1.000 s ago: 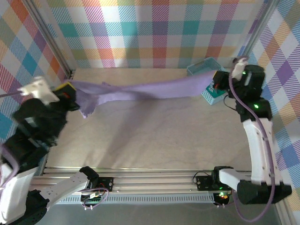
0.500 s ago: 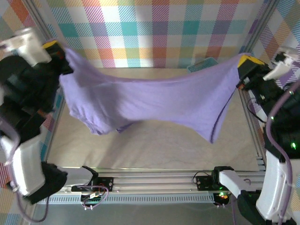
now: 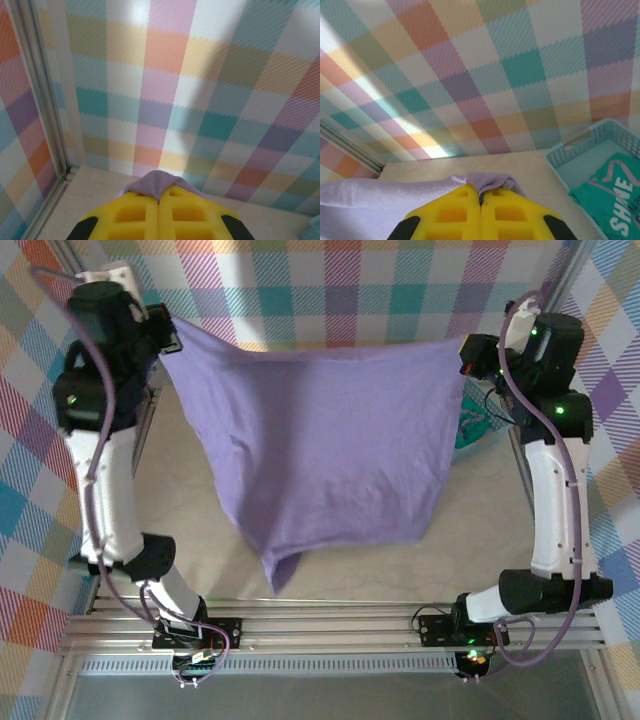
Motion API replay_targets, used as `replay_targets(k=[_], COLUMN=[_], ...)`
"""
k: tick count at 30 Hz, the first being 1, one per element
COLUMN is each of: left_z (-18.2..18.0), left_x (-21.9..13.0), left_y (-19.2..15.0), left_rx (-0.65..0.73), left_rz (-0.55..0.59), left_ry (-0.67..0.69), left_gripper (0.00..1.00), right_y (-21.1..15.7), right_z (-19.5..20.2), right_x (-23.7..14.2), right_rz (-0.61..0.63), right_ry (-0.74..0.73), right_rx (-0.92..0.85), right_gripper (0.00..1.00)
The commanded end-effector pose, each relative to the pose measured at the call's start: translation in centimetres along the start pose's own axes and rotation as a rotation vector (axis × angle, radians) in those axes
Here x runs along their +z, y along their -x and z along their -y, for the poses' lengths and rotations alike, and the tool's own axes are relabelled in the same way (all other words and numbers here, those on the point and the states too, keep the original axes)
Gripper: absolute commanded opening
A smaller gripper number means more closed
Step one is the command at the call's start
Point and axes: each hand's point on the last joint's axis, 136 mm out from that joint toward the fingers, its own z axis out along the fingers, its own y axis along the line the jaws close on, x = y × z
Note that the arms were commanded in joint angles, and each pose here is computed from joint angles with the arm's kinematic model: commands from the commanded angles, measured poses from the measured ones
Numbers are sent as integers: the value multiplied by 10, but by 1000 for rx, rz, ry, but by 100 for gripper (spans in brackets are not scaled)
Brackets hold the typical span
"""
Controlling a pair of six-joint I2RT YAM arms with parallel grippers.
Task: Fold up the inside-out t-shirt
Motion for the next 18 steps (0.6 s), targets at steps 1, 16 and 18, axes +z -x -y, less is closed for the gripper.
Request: replay_targets(k=[1,16,18], left_z=[-12,-34,-35], left_x=[-106,-300,-299], left_y=[65,99,102], left_rx=[-56,-138,-134], left_rz=[260,578,589], left_ry=[-77,-275,-261], left_gripper=[0,0,0], right_y=[41,49,52], right_z=[-45,-108,-111], right_x=[-67,-232,-239], right_rz=[168,381,394], right_ry=[107,248,251], right_rx=[-69,-111,-122], right_gripper=[0,0,0])
